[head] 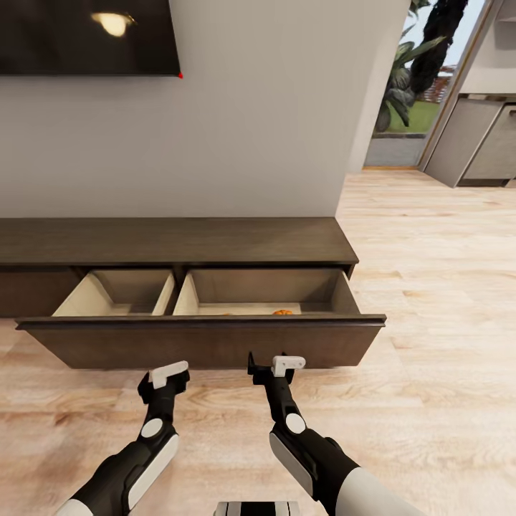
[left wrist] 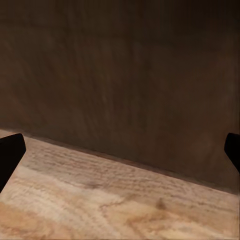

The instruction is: Place each of the two pumpkins and all three candles from the living room inside a cabinet in the living room (use any cabinet), then make sure every cabinet is closed, and position the cauldron so it is next to a table in the living room.

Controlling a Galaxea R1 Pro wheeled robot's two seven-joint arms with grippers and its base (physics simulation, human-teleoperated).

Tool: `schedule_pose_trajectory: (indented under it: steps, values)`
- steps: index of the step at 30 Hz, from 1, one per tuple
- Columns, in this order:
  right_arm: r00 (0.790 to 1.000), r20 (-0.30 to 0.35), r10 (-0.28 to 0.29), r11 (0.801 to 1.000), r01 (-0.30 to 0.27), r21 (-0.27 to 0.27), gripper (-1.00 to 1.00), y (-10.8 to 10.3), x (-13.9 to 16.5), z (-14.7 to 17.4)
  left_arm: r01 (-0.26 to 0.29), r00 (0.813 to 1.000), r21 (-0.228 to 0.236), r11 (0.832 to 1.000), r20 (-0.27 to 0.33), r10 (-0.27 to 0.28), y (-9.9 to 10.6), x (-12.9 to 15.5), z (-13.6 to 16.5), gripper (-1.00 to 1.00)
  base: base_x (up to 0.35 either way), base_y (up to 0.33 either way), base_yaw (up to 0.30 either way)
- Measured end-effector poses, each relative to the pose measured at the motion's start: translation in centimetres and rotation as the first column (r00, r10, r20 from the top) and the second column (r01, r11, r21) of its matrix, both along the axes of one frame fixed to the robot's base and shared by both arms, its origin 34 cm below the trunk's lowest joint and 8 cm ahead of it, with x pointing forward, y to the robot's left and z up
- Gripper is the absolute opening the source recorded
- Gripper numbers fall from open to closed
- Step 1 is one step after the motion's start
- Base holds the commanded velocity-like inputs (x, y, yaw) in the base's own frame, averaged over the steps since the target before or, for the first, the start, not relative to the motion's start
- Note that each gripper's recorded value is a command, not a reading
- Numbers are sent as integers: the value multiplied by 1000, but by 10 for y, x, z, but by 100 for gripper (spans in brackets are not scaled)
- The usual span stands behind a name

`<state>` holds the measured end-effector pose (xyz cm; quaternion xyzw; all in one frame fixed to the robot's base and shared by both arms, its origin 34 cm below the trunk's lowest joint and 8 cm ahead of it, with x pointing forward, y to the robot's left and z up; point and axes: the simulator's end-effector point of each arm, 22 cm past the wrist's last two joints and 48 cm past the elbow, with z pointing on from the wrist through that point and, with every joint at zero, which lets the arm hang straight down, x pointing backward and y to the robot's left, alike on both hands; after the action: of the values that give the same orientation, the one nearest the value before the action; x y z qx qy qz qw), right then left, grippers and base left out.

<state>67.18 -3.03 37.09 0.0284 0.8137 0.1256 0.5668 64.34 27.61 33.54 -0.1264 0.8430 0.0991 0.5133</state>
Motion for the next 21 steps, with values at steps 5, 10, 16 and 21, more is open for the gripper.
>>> schedule_pose_trajectory:
  steps: [5,10,16,21]
  values:
    - [1000,0,0,1000,0,0,100,0,0,0,-5,1000,-3,1000,3,5,2,1,1,100,235,0,0]
    - [1000,-1,0,1000,0,0,100,0,0,0,-17,1000,-4,1000,11,17,5,2,3,100,102,0,0]
    - [1000,-1,0,1000,0,-1,100,0,0,0,-25,1000,-4,1000,12,25,7,2,3,100,260,0,0]
    - [1000,-1,1,1000,-1,-3,100,0,0,0,-31,999,-5,1000,16,31,9,2,4,100,166,23,0]
